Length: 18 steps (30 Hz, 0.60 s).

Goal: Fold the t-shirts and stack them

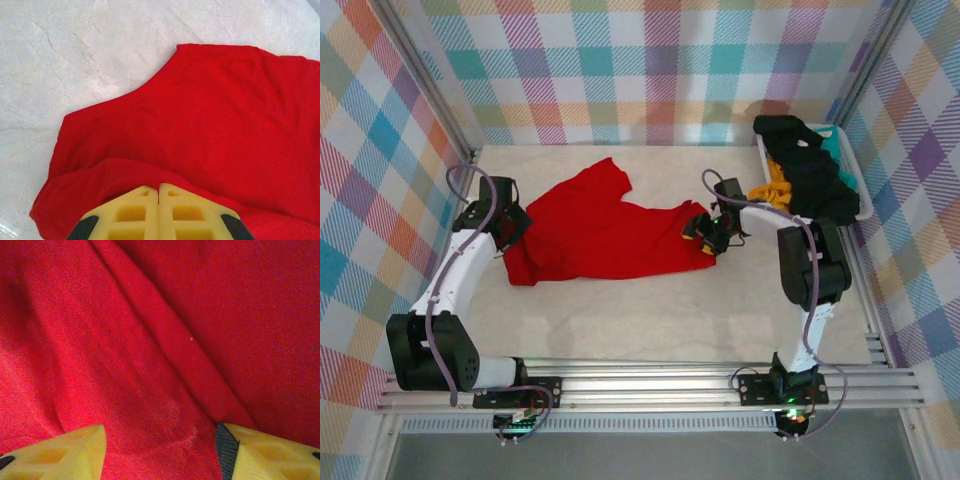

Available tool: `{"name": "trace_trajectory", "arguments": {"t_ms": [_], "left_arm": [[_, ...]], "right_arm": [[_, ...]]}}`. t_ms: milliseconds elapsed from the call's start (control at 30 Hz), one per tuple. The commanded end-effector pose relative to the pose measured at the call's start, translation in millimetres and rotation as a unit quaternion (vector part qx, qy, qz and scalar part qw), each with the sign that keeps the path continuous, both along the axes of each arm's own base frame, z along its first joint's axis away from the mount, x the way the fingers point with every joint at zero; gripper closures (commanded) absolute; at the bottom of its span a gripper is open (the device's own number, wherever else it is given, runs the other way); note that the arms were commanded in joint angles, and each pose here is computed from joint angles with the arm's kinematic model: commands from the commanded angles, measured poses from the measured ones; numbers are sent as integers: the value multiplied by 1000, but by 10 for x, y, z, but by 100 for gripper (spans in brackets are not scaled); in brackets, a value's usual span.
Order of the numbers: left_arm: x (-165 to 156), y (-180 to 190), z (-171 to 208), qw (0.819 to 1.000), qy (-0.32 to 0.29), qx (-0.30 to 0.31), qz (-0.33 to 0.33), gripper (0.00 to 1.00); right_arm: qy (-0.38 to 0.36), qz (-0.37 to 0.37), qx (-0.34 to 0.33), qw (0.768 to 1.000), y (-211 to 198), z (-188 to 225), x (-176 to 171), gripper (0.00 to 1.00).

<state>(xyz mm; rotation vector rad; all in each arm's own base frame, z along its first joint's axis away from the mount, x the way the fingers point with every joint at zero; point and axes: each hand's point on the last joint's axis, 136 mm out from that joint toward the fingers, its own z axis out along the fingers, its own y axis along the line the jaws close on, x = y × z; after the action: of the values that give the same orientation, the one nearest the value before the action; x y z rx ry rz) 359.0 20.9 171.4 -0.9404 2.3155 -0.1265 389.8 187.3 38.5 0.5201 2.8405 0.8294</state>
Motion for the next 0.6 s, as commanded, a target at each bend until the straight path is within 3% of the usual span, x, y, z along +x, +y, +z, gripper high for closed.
{"name": "trace_trajectory", "arguments": {"t_ms": [0,167,333,567], "left_arm": [[-60,-33,65,1000,-1,2,-12,100],[-72,-35,66,1000,-1,2,-14,100],[-62,-42,66,1000,-1,0,-15,100],[-72,-34,55,1000,1,2,-14,100]], "right_arm": [[-35,21,-8,999,35,77,148,40],[-48,29,-29,998,-55,91,179,40],[-38,40,-10,998,31,-5,148,41],[-60,42,14,997,112,241,88,42]]}}
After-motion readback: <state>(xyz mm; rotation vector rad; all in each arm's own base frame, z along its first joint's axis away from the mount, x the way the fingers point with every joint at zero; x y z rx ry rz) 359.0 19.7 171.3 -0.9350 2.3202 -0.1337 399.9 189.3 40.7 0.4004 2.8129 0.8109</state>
